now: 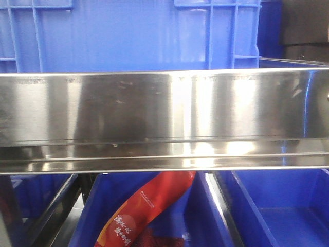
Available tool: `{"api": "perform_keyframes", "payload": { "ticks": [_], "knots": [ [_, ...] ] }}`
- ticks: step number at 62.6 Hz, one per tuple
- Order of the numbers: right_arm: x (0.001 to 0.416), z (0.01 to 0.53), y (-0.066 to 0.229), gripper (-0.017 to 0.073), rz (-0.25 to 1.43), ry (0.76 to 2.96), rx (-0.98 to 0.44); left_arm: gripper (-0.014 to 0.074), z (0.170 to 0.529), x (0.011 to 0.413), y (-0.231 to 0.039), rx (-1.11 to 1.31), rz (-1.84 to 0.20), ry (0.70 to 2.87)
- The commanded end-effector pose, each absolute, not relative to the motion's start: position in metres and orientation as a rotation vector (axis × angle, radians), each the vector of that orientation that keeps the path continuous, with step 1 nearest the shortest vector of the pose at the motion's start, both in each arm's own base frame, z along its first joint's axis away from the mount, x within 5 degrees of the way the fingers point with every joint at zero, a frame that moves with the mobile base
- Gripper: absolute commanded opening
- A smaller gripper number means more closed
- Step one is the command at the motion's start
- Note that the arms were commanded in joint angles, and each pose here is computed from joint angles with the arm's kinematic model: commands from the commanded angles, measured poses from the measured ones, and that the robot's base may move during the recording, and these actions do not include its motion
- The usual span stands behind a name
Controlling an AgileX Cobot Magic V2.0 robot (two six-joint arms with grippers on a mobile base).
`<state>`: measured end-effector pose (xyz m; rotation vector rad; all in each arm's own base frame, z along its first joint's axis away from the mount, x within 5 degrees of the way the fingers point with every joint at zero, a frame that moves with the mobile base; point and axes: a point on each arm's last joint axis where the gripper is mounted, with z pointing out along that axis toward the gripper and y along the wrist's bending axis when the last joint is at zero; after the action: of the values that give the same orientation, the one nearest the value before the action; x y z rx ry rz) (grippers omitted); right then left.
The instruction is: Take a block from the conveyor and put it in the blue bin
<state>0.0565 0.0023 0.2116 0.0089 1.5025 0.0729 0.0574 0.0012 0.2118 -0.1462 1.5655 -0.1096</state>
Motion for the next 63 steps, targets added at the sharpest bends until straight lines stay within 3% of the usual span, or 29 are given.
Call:
{"api": "perform_keyframes", "payload": {
  "ticks": [1,34,63],
  "knots": [
    [0.0560,0.2141,0.0018,-0.0162,0.062,1.474,0.007,-0.0111,0.2132,0.0561,0.0007,-0.136,-0.129,1.479],
    [0.0560,0.2141,0.0018,-0.0162,0.062,1.474,0.007,-0.0111,0.2158,0.0559,0.0006,-0.001,0.017,1.455],
    [0.0560,0.2141,0.0018,-0.0162,0.062,1.474,0.007,-0.0111,0.2167,0.0558,0.0006,-0.005,0.012,1.445]
  ]
}}
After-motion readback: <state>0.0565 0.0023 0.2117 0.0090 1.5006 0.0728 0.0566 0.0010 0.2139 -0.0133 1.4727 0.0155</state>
